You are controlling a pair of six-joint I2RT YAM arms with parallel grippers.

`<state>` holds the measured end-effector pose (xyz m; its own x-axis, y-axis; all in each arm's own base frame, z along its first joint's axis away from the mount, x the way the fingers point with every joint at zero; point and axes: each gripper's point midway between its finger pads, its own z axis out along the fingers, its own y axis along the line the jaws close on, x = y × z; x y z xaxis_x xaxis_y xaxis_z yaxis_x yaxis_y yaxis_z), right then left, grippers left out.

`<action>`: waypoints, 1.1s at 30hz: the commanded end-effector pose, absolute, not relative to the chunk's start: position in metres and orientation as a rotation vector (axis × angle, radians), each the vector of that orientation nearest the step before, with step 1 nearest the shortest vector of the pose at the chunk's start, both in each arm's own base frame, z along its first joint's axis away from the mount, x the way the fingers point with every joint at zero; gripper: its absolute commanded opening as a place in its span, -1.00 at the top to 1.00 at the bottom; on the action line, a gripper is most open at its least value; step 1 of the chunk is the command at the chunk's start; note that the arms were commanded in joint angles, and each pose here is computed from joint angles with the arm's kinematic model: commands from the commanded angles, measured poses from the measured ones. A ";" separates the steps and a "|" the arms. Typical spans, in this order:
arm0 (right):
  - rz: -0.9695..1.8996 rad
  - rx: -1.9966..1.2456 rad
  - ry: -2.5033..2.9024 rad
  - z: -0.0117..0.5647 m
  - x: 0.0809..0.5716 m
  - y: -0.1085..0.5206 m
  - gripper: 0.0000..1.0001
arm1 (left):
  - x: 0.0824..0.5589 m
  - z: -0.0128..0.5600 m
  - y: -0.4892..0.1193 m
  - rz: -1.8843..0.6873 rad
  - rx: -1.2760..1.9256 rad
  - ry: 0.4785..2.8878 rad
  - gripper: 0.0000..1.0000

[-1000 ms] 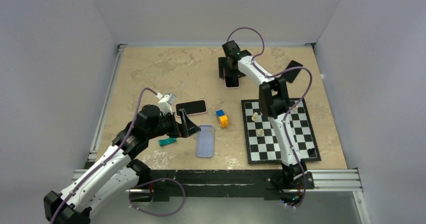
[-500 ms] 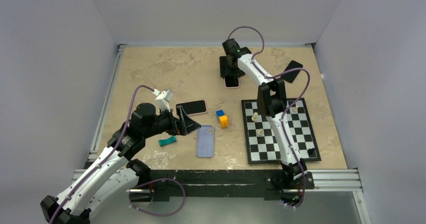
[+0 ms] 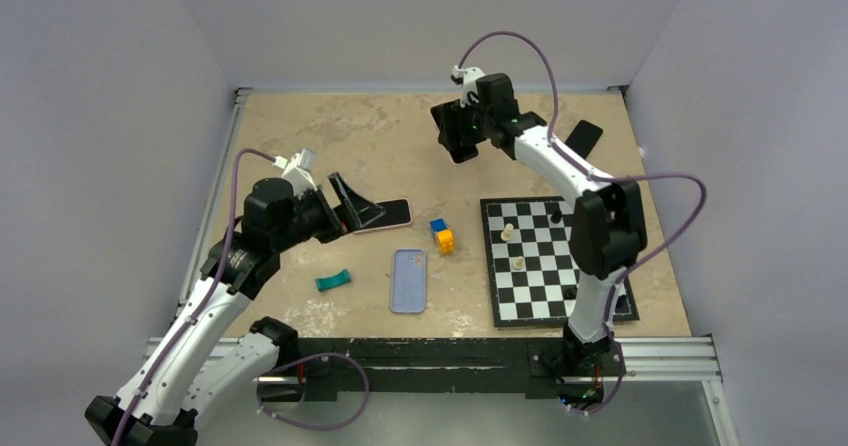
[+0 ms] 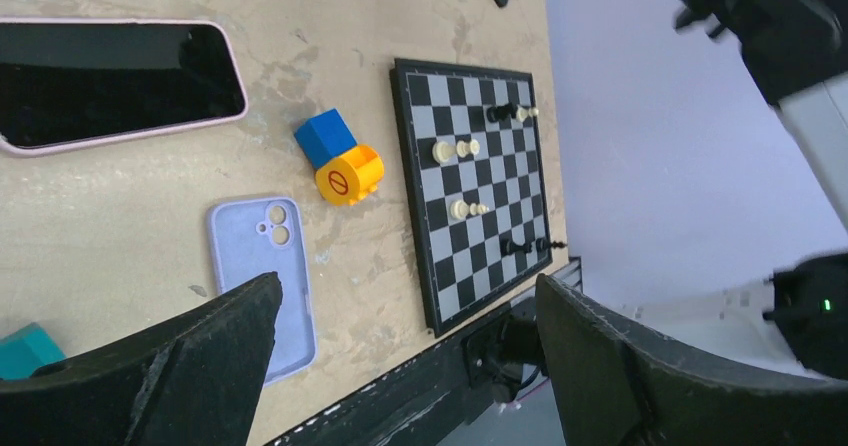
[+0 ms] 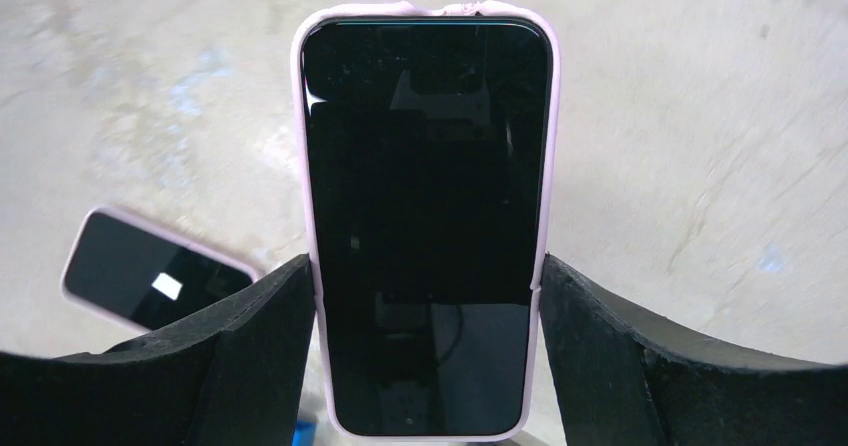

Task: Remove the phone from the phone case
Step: Pick up the phone at the center of the board.

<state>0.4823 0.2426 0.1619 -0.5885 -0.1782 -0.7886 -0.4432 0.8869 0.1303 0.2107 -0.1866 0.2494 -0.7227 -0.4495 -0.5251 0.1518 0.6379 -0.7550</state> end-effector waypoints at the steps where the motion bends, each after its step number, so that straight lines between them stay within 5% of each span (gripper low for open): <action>1: 0.472 -0.797 1.779 0.258 0.449 0.268 1.00 | 0.228 0.286 -0.177 -1.101 -0.348 2.068 -1.00; 11: 0.573 -1.013 1.589 0.290 0.323 0.287 1.00 | 0.248 0.307 -0.222 -1.305 -0.053 2.166 -1.00; 21: 0.600 -1.079 1.540 0.307 0.266 0.296 1.00 | 0.234 0.293 -0.248 -1.391 0.099 2.154 -0.80; 29: 0.580 -1.123 1.528 0.307 0.241 0.303 1.00 | 0.237 0.292 -0.256 -1.391 0.064 2.155 -0.42; 33: 0.588 -1.129 1.519 0.307 0.230 0.306 1.00 | 0.239 0.294 -0.254 -1.376 0.043 2.148 -0.07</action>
